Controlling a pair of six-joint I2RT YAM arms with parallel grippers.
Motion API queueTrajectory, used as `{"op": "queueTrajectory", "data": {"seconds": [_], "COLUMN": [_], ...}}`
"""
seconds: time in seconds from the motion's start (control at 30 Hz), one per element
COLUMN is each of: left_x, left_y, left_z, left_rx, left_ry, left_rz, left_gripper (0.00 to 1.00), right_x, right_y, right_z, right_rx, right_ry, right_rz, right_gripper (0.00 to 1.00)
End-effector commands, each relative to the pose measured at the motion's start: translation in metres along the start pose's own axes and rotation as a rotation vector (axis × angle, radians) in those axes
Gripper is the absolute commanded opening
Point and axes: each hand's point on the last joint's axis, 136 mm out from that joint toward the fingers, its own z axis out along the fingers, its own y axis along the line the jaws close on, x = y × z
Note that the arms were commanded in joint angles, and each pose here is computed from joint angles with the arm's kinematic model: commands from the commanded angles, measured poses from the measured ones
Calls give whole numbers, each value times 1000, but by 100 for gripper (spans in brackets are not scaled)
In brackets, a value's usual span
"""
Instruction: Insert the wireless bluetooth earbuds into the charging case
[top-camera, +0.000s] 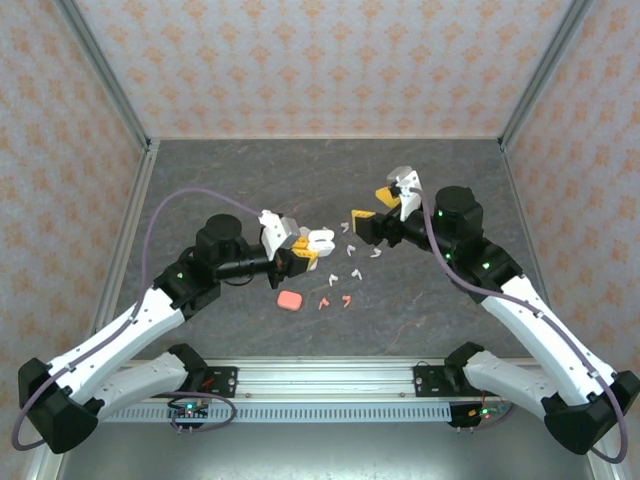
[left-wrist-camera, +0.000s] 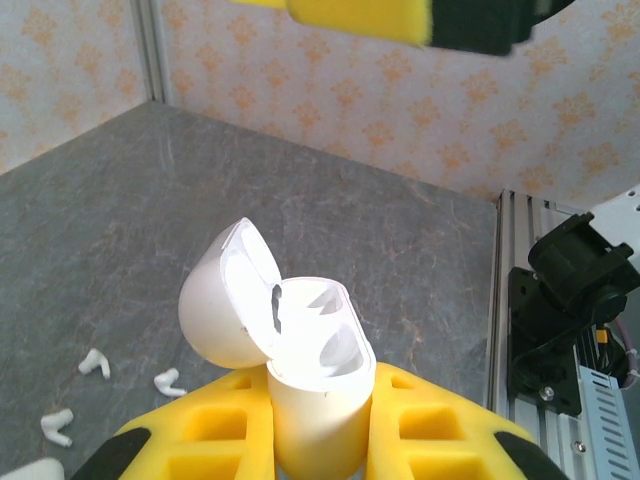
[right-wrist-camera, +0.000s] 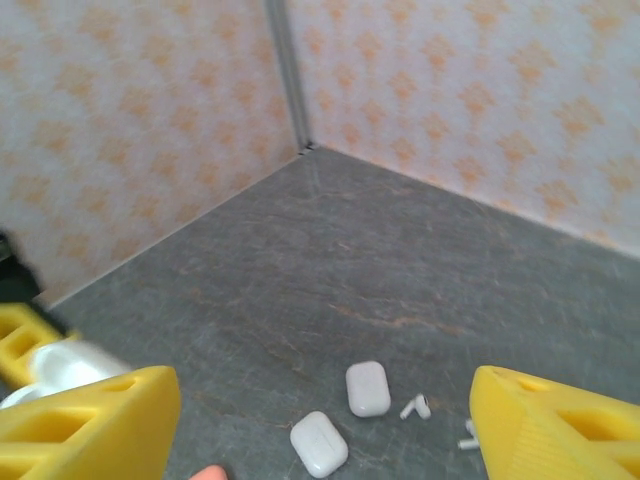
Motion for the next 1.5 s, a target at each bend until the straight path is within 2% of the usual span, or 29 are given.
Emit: {"op": "queueTrajectory", "data": {"seconds": [0.0, 0.13, 0.23, 0.37, 0.53, 0.73, 0.93, 1.47], "left_x": [-11, -11, -12, -14, -13, -12, -12, -10], "left_y": [-2, -7, -11, -12, -13, -12, -12, -10], "left_z": [-8, -15, -17, -18, -17, -16, -17, -13], "left_rx": [-21, -12, 5, 10, 17, 14, 14, 11], "left_ry": [-68, -91, -94, -99, -100, -96, -95, -84], "left_rz": [2, -4, -5, -2, -8, -20, -37, -46], "left_gripper": [0, 0, 0, 0, 0, 0, 0, 0], "right_x": [41, 90, 124, 164, 207, 235, 252, 281], "right_y": [-40, -62, -73, -90, -98, -99, -107, -100], "right_z": [13, 35, 53, 79, 112, 148, 166, 146], "right_rx": [139, 220, 256, 312, 310, 291, 316, 317], "right_ry": [99, 240, 368, 549, 700, 794, 836, 939], "right_rz": [263, 394, 428, 431, 407, 344, 310, 314], "right_gripper": [73, 65, 60, 50, 42, 41, 41, 36]}}
